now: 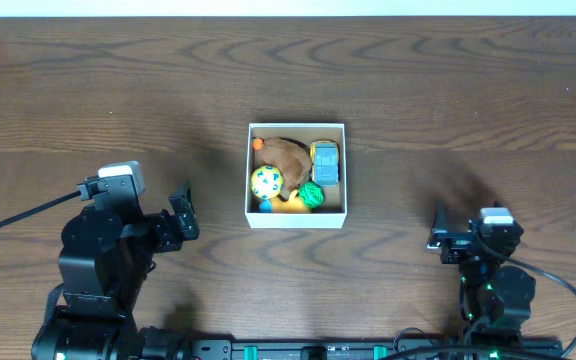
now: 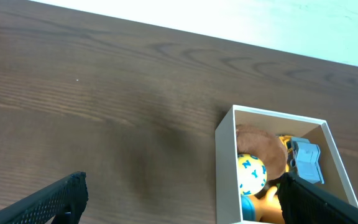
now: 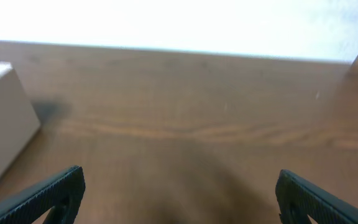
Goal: Pack container
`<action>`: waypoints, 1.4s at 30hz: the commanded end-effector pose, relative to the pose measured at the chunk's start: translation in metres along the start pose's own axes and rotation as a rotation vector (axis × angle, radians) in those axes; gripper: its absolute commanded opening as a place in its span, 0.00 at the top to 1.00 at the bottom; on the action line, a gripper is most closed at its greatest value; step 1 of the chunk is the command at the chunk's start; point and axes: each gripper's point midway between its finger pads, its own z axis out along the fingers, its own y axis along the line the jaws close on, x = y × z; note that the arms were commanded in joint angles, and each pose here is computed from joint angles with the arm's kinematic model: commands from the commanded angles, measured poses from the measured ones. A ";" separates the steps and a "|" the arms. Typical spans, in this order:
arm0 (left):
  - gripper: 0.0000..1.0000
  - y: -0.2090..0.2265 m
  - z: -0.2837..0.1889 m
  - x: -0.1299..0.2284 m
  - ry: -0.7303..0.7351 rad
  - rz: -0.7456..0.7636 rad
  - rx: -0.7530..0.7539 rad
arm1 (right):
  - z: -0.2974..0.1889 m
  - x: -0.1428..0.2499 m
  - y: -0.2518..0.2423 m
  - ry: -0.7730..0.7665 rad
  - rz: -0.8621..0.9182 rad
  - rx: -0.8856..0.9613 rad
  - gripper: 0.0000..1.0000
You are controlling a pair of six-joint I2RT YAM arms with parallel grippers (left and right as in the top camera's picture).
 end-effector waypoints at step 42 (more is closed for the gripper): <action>0.02 0.002 0.000 -0.001 -0.003 0.007 -0.010 | -0.009 -0.026 0.016 -0.122 -0.086 -0.065 0.01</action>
